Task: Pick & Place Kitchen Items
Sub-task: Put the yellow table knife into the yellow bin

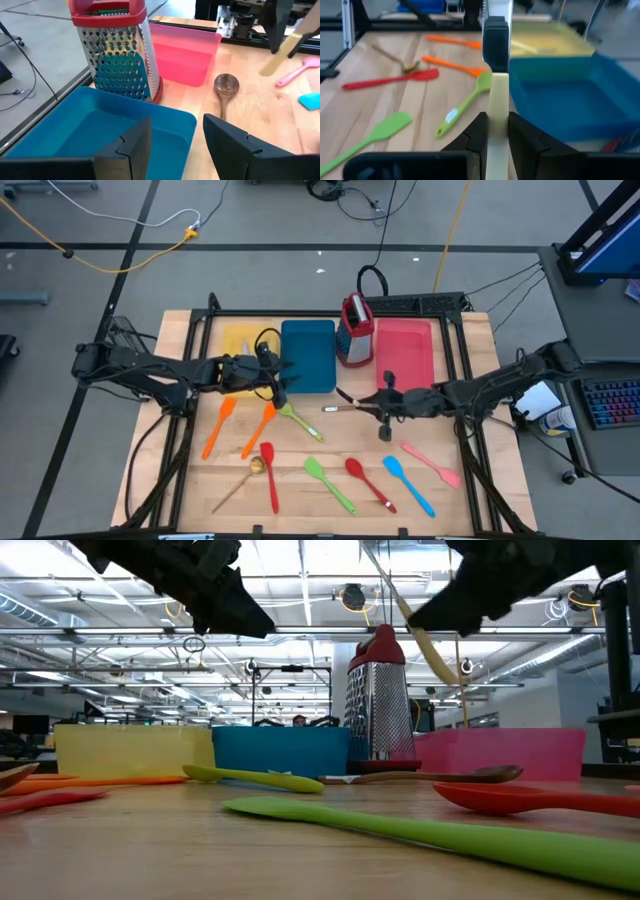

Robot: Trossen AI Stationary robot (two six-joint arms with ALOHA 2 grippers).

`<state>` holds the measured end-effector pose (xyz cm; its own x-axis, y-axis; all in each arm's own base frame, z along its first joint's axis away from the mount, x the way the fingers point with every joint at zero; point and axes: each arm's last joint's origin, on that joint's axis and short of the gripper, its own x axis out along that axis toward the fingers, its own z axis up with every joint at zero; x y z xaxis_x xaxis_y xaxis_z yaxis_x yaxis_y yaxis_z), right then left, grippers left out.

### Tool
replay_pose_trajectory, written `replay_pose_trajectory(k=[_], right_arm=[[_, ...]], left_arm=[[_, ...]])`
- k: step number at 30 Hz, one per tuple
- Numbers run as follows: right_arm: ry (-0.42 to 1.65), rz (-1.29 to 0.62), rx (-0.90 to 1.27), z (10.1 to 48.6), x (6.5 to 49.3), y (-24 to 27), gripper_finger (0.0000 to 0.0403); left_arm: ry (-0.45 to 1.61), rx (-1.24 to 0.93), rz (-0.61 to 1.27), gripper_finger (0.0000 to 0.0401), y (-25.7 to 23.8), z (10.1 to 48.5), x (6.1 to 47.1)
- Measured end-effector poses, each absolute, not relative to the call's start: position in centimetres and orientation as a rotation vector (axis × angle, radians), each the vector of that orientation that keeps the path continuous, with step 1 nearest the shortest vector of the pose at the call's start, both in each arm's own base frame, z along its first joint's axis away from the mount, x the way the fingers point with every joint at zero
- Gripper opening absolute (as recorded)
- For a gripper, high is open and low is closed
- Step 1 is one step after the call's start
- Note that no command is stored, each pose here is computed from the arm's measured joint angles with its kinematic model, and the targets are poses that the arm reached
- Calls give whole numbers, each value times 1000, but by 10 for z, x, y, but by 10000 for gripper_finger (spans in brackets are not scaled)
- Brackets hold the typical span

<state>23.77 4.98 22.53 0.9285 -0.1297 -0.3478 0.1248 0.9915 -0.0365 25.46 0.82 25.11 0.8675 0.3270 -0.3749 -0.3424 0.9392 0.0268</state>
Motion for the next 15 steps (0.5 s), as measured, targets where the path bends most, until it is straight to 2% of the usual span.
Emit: replay_pose_trajectory(k=[8,15], right_arm=[[208,-176,-72,230,256,37,50],[109,-210,-67,233,266,27,50]], left_arm=[[393,-26,300,184,-5,242,263],[338,19,264,184,-14,222,291]])
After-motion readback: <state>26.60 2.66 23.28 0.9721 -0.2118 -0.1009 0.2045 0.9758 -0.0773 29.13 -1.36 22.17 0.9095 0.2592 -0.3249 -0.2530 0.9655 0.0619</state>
